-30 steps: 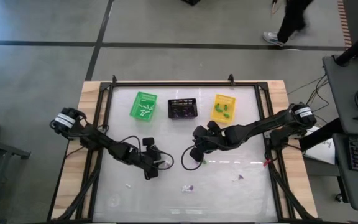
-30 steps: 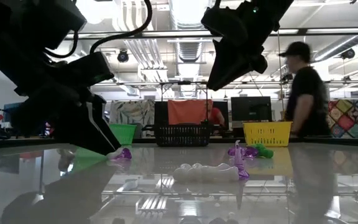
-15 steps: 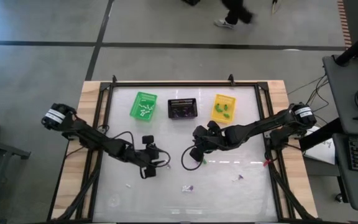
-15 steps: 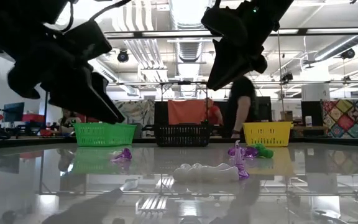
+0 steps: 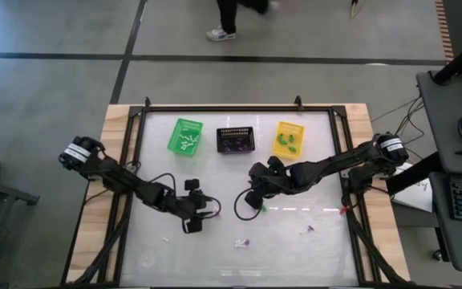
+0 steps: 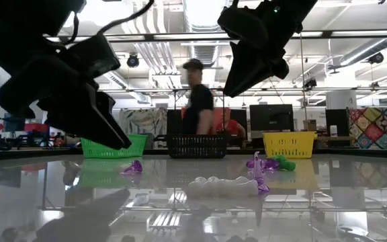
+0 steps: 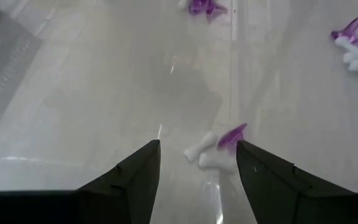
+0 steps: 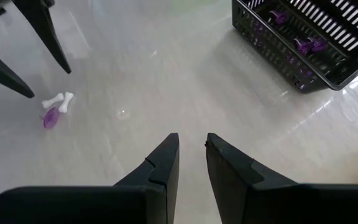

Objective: Sort Halloween decoration
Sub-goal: Put the white bone toy into the green basket

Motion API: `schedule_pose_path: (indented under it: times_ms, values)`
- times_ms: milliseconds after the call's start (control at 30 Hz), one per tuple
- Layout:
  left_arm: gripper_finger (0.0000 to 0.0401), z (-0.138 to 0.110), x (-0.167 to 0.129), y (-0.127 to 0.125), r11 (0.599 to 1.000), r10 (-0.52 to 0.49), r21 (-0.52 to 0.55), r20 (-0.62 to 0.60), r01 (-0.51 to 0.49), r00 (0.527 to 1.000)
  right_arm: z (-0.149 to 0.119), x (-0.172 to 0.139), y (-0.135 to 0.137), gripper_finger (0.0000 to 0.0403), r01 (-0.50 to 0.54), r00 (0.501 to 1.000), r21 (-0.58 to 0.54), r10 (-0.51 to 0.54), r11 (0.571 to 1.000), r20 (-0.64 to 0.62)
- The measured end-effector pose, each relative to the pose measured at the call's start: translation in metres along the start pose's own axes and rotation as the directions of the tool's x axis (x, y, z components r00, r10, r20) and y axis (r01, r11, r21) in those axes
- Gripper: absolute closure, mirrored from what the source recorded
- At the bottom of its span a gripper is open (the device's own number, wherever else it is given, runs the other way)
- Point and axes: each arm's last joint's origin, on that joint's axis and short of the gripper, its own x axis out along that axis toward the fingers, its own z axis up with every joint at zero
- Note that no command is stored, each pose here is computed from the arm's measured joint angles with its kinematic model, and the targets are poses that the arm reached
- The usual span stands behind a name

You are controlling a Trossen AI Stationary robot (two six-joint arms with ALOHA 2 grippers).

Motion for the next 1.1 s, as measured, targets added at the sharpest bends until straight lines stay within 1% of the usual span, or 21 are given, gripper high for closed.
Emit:
schedule_pose_path:
  times_ms: [233, 400, 767, 933, 1100]
  values:
    - [0.0207, -0.013, 0.012, -0.001, 0.999, 0.022, -0.025, -0.052, -0.023, 0.998, 0.000, 0.000, 0.000, 0.0333, -0.002, 1.000, 0.002, 0.002, 1.000, 0.003]
    - [0.0207, -0.014, 0.014, -0.001, 0.999, 0.021, -0.032, -0.051, -0.023, 0.998, 0.000, 0.000, 0.000, 0.0328, -0.003, 1.000, 0.005, 0.003, 1.000, 0.004]
    - [0.0207, -0.014, 0.014, 0.000, 0.999, 0.034, -0.029, -0.051, -0.036, 0.998, 0.001, 0.000, 0.000, 0.0332, -0.003, 1.000, 0.006, 0.003, 1.000, 0.004]
    - [0.0207, -0.013, 0.014, 0.002, 0.995, 0.099, -0.021, -0.027, -0.100, 0.995, 0.001, 0.000, 0.000, 0.0328, -0.001, 1.000, 0.006, 0.001, 1.000, 0.005]
    - [0.0207, -0.013, 0.013, 0.003, 0.992, 0.128, -0.006, -0.015, -0.128, 0.992, 0.001, 0.000, 0.000, 0.0333, -0.002, 1.000, 0.003, 0.002, 1.000, 0.006]
